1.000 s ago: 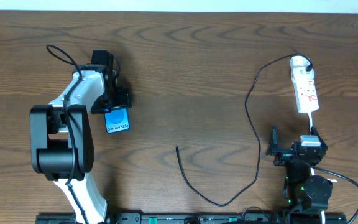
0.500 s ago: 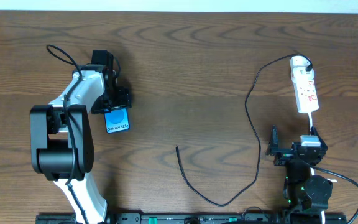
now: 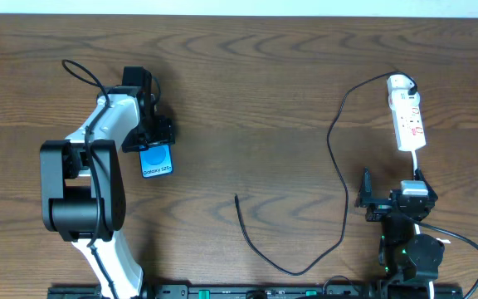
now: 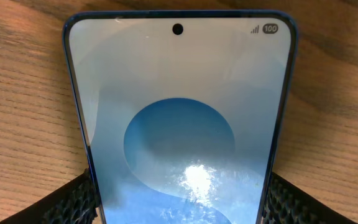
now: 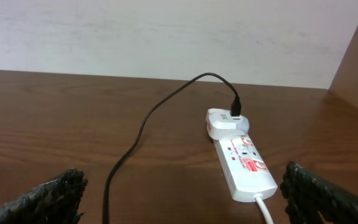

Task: Plug charger to phone and switch on socket
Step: 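Close the left gripper on the phone's top end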

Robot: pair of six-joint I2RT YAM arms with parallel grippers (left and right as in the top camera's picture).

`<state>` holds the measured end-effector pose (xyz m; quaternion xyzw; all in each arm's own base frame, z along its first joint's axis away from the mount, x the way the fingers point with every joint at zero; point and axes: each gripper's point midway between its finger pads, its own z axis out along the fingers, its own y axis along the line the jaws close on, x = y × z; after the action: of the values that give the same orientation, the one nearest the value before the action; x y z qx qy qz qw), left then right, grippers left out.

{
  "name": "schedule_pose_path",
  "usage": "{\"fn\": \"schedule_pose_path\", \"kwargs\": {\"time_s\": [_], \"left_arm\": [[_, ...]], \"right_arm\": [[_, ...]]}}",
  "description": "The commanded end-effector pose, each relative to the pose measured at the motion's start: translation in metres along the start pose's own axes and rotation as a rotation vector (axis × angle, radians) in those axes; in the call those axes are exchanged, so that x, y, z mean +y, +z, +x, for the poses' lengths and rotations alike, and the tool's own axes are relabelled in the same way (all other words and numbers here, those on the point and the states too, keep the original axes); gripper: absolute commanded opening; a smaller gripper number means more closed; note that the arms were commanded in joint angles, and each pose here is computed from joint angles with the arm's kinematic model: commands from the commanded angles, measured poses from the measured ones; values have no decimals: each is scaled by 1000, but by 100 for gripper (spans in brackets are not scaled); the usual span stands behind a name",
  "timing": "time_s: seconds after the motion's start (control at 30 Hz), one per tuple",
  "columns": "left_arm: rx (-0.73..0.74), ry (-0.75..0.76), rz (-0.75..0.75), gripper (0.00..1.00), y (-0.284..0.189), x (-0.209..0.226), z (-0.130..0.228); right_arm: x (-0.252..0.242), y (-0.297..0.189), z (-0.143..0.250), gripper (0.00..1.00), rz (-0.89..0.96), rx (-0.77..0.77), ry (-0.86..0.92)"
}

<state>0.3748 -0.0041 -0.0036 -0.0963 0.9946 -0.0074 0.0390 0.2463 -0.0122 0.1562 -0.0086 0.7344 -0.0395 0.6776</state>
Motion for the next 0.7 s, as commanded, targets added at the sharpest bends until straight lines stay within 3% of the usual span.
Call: {"fn": "schedule_pose_path", "kwargs": {"time_s": [0.0,0.43,0.67], "left_arm": [[56,1,-2,77,15,2,16],[56,1,-2,73,15,2,16],[56,1,-2,66,15,2,16]], "right_arm": [[1,0,1,99,-2,3,-13],[1,0,1,99,-2,3,-13],[1,0,1,99,-2,3,-13]]}}
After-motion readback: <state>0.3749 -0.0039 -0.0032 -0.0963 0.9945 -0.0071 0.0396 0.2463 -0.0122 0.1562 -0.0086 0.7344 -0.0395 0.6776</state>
